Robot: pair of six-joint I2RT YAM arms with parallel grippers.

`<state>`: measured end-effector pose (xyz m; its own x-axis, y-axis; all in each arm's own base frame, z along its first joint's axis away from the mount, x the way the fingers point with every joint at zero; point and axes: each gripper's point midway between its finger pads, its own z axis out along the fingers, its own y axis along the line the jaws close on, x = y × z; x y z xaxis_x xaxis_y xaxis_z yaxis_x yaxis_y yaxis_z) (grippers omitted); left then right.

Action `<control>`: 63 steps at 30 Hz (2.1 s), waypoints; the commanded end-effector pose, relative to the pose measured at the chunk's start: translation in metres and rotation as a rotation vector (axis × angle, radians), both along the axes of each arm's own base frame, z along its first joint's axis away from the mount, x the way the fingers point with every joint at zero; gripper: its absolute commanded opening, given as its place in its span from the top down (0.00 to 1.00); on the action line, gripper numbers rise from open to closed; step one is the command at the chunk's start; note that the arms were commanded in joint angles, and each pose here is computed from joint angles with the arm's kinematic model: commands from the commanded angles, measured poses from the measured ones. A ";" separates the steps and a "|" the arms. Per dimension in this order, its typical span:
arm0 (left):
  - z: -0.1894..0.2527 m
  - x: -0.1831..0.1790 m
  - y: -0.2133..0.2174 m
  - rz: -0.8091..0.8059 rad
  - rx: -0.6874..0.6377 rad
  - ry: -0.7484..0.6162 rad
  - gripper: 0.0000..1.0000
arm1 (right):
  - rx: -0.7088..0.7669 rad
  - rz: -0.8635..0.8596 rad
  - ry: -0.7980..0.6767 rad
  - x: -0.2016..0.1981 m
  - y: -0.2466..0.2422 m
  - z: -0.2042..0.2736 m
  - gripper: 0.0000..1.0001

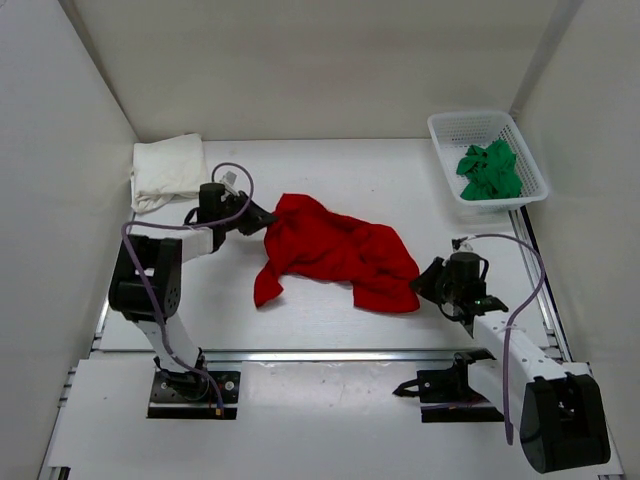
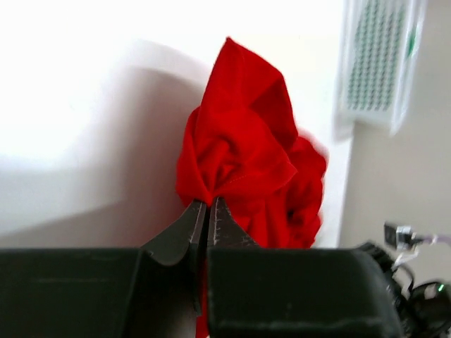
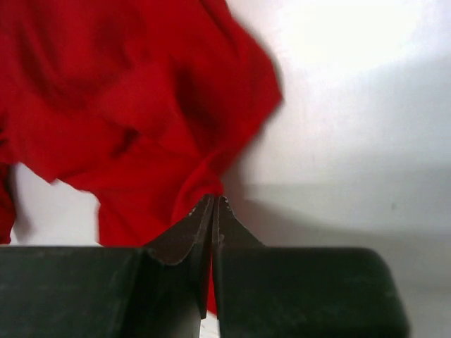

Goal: Fold and stack the t-shirts
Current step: Flatten out the tshirt

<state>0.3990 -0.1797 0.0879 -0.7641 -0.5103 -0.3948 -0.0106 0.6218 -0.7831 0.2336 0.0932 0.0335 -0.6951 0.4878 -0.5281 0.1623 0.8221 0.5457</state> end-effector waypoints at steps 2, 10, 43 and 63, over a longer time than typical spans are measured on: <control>0.050 0.034 0.002 -0.018 -0.152 -0.077 0.93 | 0.014 0.023 -0.163 0.039 0.003 0.053 1.00; 0.113 0.025 -0.002 -0.051 -0.171 -0.198 0.95 | -0.057 0.031 -0.332 0.055 -0.004 0.131 1.00; 0.207 -0.035 -0.138 -0.308 -0.215 -0.326 0.85 | -0.097 0.490 -0.424 0.046 0.132 0.172 0.98; 0.210 -0.009 0.038 0.010 -0.230 -0.380 0.94 | -0.140 0.509 -0.076 0.010 0.127 0.023 0.54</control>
<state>0.4115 -0.1471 0.2917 -0.5584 -0.6471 -0.5191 0.2456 0.4687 -0.8485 0.2406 0.2132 0.0536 -0.8007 0.0039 -0.5991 -0.3071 0.8559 0.4160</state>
